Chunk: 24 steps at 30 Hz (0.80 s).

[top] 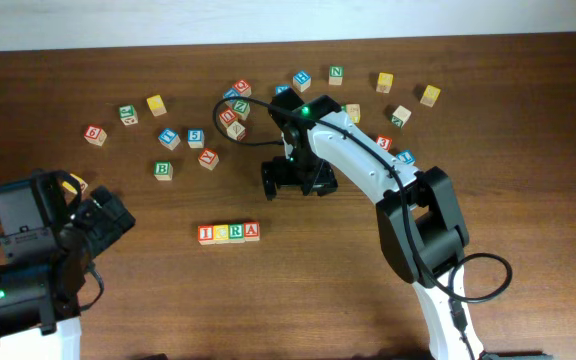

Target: Spell out ICRA

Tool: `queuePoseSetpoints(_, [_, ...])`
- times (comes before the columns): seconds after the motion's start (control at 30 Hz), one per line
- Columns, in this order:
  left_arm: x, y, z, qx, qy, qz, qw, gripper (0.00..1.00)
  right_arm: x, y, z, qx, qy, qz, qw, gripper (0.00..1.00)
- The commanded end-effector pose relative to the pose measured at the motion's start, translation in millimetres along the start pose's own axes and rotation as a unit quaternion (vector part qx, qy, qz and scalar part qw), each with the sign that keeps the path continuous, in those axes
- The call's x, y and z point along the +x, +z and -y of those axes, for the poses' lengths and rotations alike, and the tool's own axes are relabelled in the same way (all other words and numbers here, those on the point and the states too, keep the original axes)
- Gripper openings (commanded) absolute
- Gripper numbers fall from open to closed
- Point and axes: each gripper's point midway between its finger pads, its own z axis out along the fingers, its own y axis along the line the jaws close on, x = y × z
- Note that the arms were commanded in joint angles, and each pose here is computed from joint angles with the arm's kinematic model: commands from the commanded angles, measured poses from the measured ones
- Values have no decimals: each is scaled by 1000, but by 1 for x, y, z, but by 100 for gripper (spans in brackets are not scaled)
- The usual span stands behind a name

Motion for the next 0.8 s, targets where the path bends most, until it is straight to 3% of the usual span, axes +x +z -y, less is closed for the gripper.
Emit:
queuePoseSetpoints(0.0, [8,5,-4,-6,0,-12,1000,99,-3,3,-1,2,-6,1,1000,98])
queuePoseSetpoints(0.5, [21,32,-7,-8,1,-18,1000,99,-3,3,-1,2,-6,1,1000,98])
queuePoseSetpoints(0.63, [1,42,3,22,-6,47,999,99,-3,3,-1,2,-6,1,1000,98])
queuePoseSetpoints(0.77, [-37,40,23,83,-18,174,981,99,-3,3,-1,2,-6,1,1000,98])
